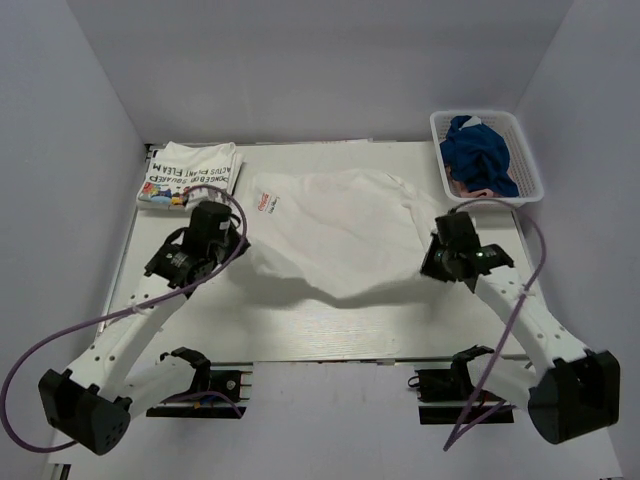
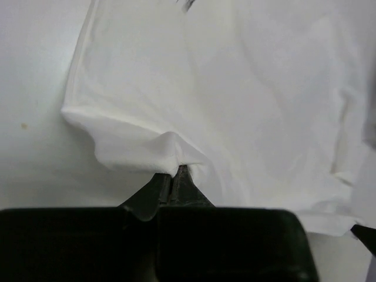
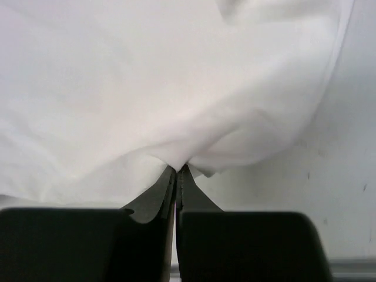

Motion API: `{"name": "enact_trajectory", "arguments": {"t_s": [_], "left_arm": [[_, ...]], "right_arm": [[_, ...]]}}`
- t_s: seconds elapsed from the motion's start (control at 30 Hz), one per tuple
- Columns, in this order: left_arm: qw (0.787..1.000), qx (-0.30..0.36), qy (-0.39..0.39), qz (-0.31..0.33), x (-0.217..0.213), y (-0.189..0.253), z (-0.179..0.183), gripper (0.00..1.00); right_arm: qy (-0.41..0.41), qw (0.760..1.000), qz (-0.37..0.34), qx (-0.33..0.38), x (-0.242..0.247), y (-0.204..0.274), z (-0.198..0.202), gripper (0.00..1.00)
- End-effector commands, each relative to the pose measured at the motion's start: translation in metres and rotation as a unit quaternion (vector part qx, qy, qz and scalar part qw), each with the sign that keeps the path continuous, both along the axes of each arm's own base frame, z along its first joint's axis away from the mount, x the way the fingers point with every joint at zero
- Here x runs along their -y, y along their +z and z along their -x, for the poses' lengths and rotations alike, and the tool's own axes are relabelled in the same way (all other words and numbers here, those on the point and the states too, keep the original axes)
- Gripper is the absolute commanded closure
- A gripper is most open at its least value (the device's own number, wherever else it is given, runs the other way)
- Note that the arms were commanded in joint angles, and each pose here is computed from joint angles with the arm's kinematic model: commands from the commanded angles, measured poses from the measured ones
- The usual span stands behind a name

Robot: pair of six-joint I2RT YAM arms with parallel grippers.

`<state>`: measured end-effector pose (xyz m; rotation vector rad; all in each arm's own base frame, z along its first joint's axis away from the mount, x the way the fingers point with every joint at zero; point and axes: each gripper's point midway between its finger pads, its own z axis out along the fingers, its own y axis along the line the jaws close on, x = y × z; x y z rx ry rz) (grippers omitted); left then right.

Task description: Fold and stack the t-shirts

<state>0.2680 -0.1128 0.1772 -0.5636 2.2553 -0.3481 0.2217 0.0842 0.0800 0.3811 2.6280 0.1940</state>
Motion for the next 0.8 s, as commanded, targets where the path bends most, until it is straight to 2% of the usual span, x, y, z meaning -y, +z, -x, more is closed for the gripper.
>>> {"name": "enact_trajectory", "arguments": {"t_s": [0.0, 0.07, 0.1, 0.17, 0.2, 0.23, 0.3, 0.37, 0.4, 0.43, 0.47, 0.5, 0.53, 0.57, 0.6, 0.63, 0.67, 0.7, 0.73, 0.77], "left_arm": [[0.989, 0.148, 0.016, -0.007, -0.012, 0.101, -0.025, 1.0], [0.974, 0.223, 0.028, 0.005, -0.019, 0.161, -0.028, 1.0], [0.965, 0.262, 0.024, 0.008, -0.021, 0.194, -0.025, 1.0], [0.947, 0.32, 0.03, 0.023, -0.027, 0.238, -0.02, 1.0], [0.933, 0.357, 0.033, 0.034, -0.032, 0.267, -0.01, 1.0], [0.924, 0.379, 0.027, 0.037, -0.034, 0.283, -0.004, 1.0], [0.901, 0.43, 0.023, 0.054, -0.039, 0.327, 0.011, 1.0], [0.884, 0.464, 0.003, 0.05, -0.042, 0.358, 0.026, 1.0], [0.865, 0.498, 0.0, 0.059, -0.048, 0.39, 0.045, 1.0], [0.857, 0.513, -0.001, 0.049, -0.052, 0.404, 0.05, 1.0], [0.853, 0.521, -0.012, 0.046, -0.05, 0.415, 0.054, 1.0], [0.829, 0.556, -0.015, 0.053, -0.057, 0.449, 0.075, 1.0], [0.823, 0.566, -0.03, 0.042, -0.056, 0.459, 0.083, 1.0], [0.815, 0.576, -0.028, 0.046, -0.06, 0.472, 0.09, 1.0], [0.79, 0.61, -0.027, 0.051, -0.07, 0.503, 0.118, 1.0], [0.786, 0.615, -0.038, 0.044, -0.066, 0.511, 0.116, 1.0], [0.779, 0.625, -0.036, 0.038, -0.07, 0.52, 0.123, 1.0], [0.754, 0.654, -0.035, 0.05, -0.078, 0.543, 0.147, 1.0], [0.748, 0.661, -0.039, 0.047, -0.076, 0.551, 0.147, 1.0], [0.728, 0.682, -0.039, 0.055, -0.082, 0.566, 0.166, 1.0]], "right_arm": [[-0.002, 0.979, -0.009, 0.205, 0.0, 0.12, -0.055, 1.0], [0.001, 0.967, -0.02, 0.253, 0.0, 0.155, -0.057, 1.0], [-0.006, 0.953, -0.031, 0.302, 0.002, 0.196, -0.057, 1.0], [-0.016, 0.944, -0.035, 0.328, 0.007, 0.223, -0.054, 1.0], [-0.021, 0.928, -0.047, 0.369, 0.009, 0.261, -0.053, 1.0], [-0.015, 0.924, -0.043, 0.381, 0.011, 0.274, -0.05, 1.0], [-0.007, 0.903, -0.053, 0.427, 0.013, 0.33, -0.039, 1.0], [0.016, 0.896, -0.041, 0.442, 0.013, 0.359, -0.033, 1.0], [0.038, 0.889, -0.052, 0.452, 0.008, 0.372, -0.027, 1.0], [0.052, 0.866, -0.056, 0.494, 0.009, 0.411, -0.013, 1.0], [0.078, 0.859, -0.069, 0.501, 0.0, 0.42, -0.009, 1.0], [0.088, 0.852, -0.069, 0.511, 0.0, 0.43, -0.002, 1.0], [0.092, 0.826, -0.081, 0.55, 0.004, 0.464, 0.017, 1.0], [0.089, 0.818, -0.087, 0.562, 0.005, 0.474, 0.024, 1.0], [0.087, 0.801, -0.091, 0.585, 0.008, 0.49, 0.032, 1.0], [0.087, 0.779, -0.099, 0.613, 0.013, 0.511, 0.05, 1.0], [0.087, 0.767, -0.099, 0.628, 0.016, 0.52, 0.06, 1.0], [0.085, 0.756, -0.102, 0.641, 0.02, 0.531, 0.071, 1.0], [0.079, 0.749, -0.101, 0.65, 0.024, 0.54, 0.077, 1.0], [0.082, 0.742, -0.102, 0.657, 0.026, 0.545, 0.086, 1.0]]}}
